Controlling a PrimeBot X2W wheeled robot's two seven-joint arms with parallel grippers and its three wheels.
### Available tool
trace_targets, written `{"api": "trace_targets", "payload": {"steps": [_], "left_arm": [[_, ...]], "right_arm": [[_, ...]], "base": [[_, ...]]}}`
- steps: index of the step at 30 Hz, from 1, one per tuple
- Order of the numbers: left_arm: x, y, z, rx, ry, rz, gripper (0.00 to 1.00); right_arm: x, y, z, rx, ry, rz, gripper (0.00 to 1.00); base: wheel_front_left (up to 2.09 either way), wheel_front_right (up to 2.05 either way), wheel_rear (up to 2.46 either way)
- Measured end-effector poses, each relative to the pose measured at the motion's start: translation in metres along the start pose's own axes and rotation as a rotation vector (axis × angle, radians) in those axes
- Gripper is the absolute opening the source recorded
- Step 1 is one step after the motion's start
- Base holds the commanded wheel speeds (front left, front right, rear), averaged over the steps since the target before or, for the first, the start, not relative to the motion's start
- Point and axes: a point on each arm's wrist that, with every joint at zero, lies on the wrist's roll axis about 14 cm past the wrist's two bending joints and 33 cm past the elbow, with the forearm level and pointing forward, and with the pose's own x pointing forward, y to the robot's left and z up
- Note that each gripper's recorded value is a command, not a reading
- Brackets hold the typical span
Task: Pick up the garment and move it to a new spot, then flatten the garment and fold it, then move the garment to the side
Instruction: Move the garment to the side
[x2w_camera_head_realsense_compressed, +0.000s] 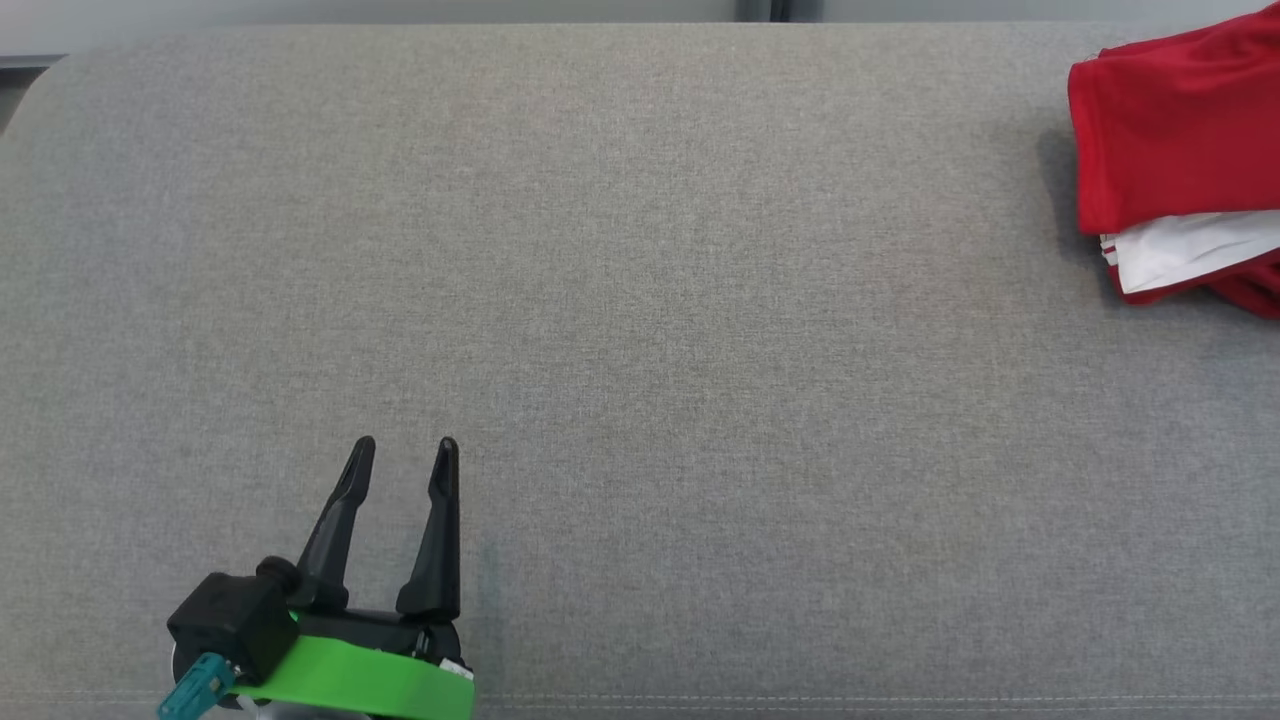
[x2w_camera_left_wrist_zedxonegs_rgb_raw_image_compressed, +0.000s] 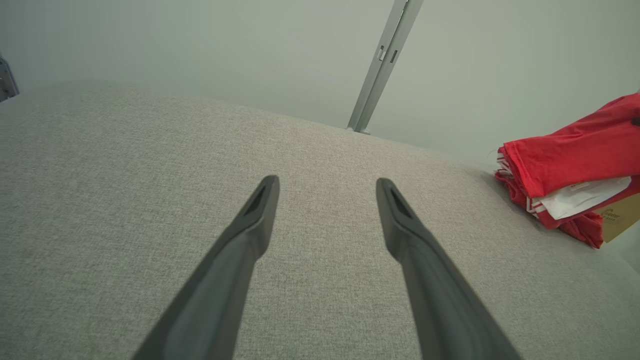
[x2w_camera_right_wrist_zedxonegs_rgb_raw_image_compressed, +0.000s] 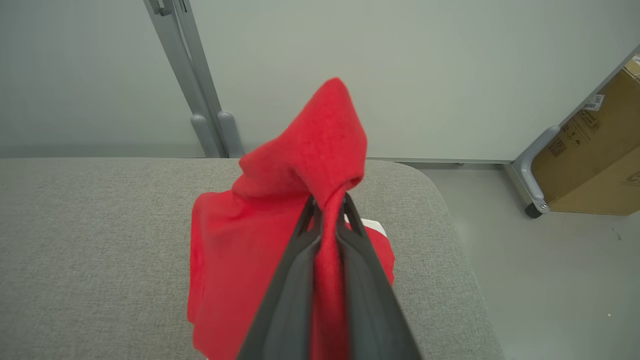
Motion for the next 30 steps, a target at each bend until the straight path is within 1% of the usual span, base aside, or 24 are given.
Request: {"api": "trace_targets", "payload": {"steps": [6,18,21,22,23,24,25,26,27,28,29,30], "left_arm": [[0.004,0.000,-0.012,0.007,0.050,-0.008,1.00],[0.013,0.020,-0.022,0.048,0.096,0.036,1.00],[0.014,0.024,-0.024,0.053,0.103,0.046,1.00],[0.014,0.025,-0.024,0.055,0.105,0.049,1.00],[0.014,0.026,-0.025,0.057,0.108,0.051,1.00],[0.014,0.026,-0.026,0.060,0.113,0.052,1.00],[0.015,0.027,-0.026,0.062,0.113,0.052,1.00],[0.015,0.027,-0.026,0.062,0.113,0.052,1.00],[0.015,0.027,-0.026,0.063,0.115,0.051,1.00],[0.015,0.027,-0.027,0.063,0.118,0.051,1.00],[0.015,0.027,-0.027,0.063,0.119,0.051,1.00],[0.015,0.027,-0.027,0.063,0.120,0.050,1.00]], "right_arm": [[0.014,-0.020,-0.019,-0.071,0.039,-0.079,0.00],[0.051,-0.013,-0.059,-0.255,0.075,-0.114,0.00],[0.057,-0.013,-0.070,-0.255,0.093,-0.129,0.18],[0.058,-0.013,-0.072,-0.258,0.097,-0.133,0.26],[0.059,-0.013,-0.075,-0.258,0.101,-0.136,0.38],[0.060,-0.015,-0.077,-0.257,0.104,-0.141,0.44],[0.060,-0.016,-0.079,-0.253,0.106,-0.147,0.44],[0.060,-0.018,-0.080,-0.249,0.110,-0.156,0.50],[0.060,-0.020,-0.080,-0.246,0.107,-0.165,0.78],[0.059,-0.022,-0.082,-0.240,0.109,-0.171,0.97],[0.059,-0.023,-0.083,-0.238,0.112,-0.175,1.00],[0.059,-0.024,-0.084,-0.232,0.113,-0.179,1.00]], "base": [[0.00,0.00,0.00],[0.00,0.00,0.00],[0.00,0.00,0.00],[0.00,0.00,0.00],[0.00,0.00,0.00],[0.00,0.00,0.00],[0.00,0.00,0.00],[0.00,0.00,0.00],[0.00,0.00,0.00],[0.00,0.00,0.00],[0.00,0.00,0.00],[0.00,0.00,0.00]]}}
